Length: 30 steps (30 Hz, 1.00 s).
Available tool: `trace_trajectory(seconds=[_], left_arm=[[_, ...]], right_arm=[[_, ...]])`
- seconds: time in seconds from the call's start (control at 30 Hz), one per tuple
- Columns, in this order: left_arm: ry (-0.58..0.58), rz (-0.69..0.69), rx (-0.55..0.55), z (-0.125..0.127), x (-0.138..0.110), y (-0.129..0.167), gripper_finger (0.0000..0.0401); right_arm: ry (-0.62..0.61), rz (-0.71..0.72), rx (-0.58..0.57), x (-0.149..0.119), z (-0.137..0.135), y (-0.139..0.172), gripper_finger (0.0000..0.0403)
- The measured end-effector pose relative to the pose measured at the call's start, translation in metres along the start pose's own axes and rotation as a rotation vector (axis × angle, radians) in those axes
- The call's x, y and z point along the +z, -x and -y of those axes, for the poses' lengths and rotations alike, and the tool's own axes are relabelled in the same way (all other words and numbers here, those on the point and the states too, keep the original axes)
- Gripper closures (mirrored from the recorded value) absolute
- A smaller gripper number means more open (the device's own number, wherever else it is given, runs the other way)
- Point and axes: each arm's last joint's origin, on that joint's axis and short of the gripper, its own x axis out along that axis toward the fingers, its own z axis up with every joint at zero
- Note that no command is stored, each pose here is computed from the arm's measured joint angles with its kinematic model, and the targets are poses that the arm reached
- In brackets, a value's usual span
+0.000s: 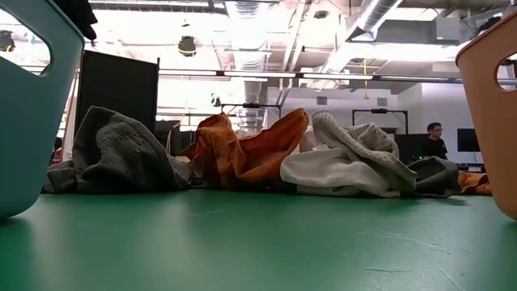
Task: Sort towels by color in basket
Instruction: Put the white checkered towel into the orange bin
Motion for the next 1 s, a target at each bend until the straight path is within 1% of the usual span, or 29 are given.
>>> trace_trajectory(seconds=[0.07, 0.17, 0.3, 0.4, 0.53, 0.63, 0.7, 0.77, 0.83, 1.0], left_arm=[[-0.01, 0.0, 0.0, 0.0, 0.0, 0.0, 0.0291], [-0.025, 0.001, 0.0, 0.0, 0.0, 0.0, 0.0291], [-0.043, 0.001, 0.001, 0.0, 0.0, 0.0, 0.0291], [-0.049, 0.001, 0.0, 0.0, 0.0, 0.0, 0.0291], [-0.049, 0.001, 0.0, 0.0, 0.0, 0.0, 0.0291], [-0.049, 0.001, 0.0, 0.0, 0.0, 0.0, 0.0291], [-0.054, -0.002, -0.003, 0.0, 0.0, 0.0, 0.0291], [-0.061, -0.012, -0.013, 0.0, 0.0, 0.0, 0.0291], [-0.068, -0.019, -0.017, 0.0, -0.001, 0.0, 0.0291], [-0.077, -0.061, -0.012, -0.001, -0.003, 0.0, 0.0291]], right_arm=[[-0.023, -0.037, -0.028, 0.001, -0.005, -0.005, 0.0374], [-0.014, -0.044, -0.008, 0.003, -0.015, -0.012, 0.0372], [0.048, -0.032, 0.004, 0.013, -0.031, -0.024, 0.0372], [0.126, 0.009, -0.007, 0.025, -0.044, -0.036, 0.0372], [0.229, 0.117, -0.072, 0.044, -0.058, -0.061, 0.0374], [0.267, 0.126, -0.108, 0.061, -0.062, -0.086, 0.0374], [0.274, 0.138, -0.098, 0.071, -0.062, -0.103, 0.0375], [0.239, 0.165, -0.097, 0.081, -0.057, -0.118, 0.0375], [0.172, 0.212, -0.096, 0.088, -0.048, -0.128, 0.0375], [0.011, 0.277, -0.06, 0.098, -0.024, -0.149, 0.0376]])
